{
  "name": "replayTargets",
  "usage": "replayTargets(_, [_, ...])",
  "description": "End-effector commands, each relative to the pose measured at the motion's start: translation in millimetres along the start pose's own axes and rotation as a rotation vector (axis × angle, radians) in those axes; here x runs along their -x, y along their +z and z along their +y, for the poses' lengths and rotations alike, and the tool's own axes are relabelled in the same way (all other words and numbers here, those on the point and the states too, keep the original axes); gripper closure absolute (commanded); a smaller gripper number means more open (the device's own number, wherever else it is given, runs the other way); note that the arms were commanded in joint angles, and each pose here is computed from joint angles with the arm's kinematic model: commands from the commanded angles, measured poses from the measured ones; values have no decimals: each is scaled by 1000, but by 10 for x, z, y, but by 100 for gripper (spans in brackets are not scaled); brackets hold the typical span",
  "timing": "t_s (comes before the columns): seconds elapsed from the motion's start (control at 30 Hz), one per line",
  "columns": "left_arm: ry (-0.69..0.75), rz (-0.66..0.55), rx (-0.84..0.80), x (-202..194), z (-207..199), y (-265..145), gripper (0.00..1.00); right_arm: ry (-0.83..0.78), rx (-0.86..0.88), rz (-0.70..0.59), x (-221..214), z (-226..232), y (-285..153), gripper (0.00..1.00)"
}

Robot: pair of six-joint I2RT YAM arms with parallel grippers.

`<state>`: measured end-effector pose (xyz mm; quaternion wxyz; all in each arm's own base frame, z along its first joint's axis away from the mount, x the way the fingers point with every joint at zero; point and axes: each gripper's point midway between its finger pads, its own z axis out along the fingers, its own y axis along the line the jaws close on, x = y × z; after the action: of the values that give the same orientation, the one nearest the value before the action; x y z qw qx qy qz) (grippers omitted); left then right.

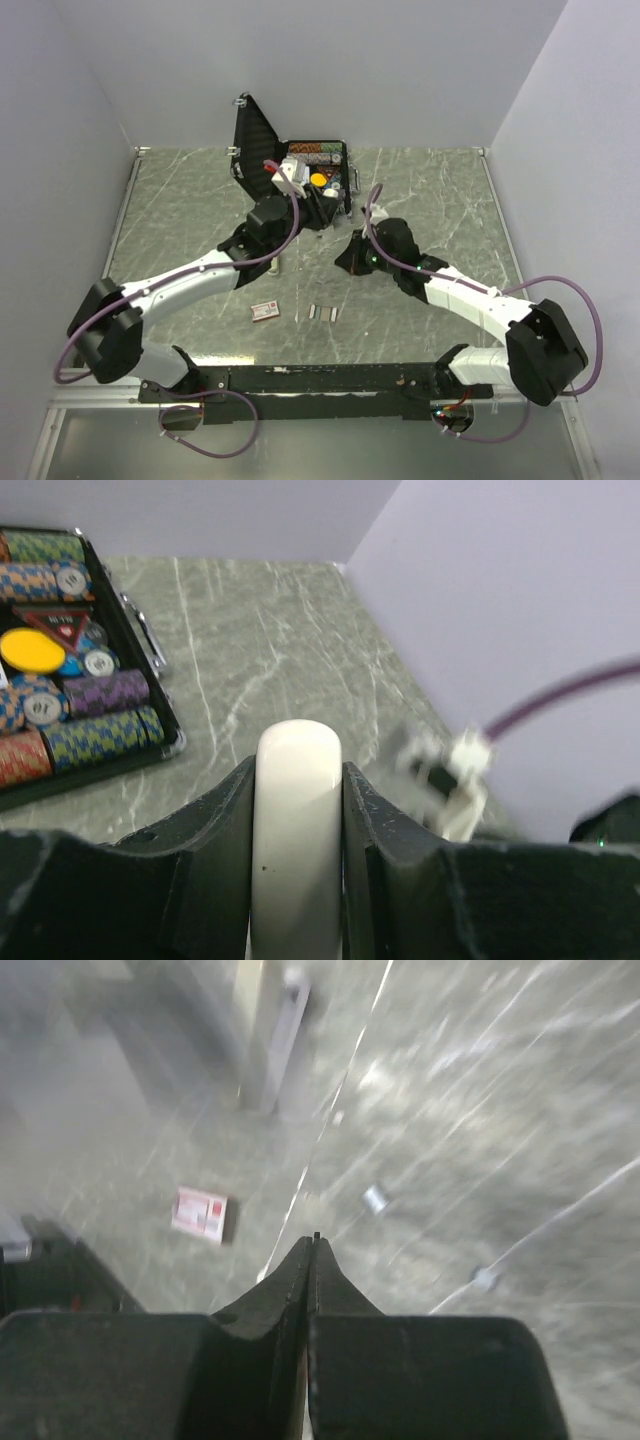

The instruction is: Unload the staples from the stapler

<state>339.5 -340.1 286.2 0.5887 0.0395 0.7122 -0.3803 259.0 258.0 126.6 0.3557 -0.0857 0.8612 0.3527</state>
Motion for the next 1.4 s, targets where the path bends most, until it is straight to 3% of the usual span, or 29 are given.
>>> replayTargets(0.0, [-60, 37, -71, 10, -157, -259, 99, -65, -4, -208, 750, 161, -163, 100])
replayTargets(0.17, [-107, 137, -117, -311, -157, -405, 99, -88, 39, -249, 963, 333, -237, 100])
replayTargets(0.63, [-123, 218, -203, -611, -248, -337, 99, -73, 158, -259, 965, 568, -336, 100])
replayTargets(0.93, [59, 174, 46, -588, 269, 46, 99, -80, 23, -223, 779, 230, -368, 100])
replayTargets(1.37, [154, 322, 57, -1311, 690, 484, 99, -76, -38, -198, 465, -10, -593, 100])
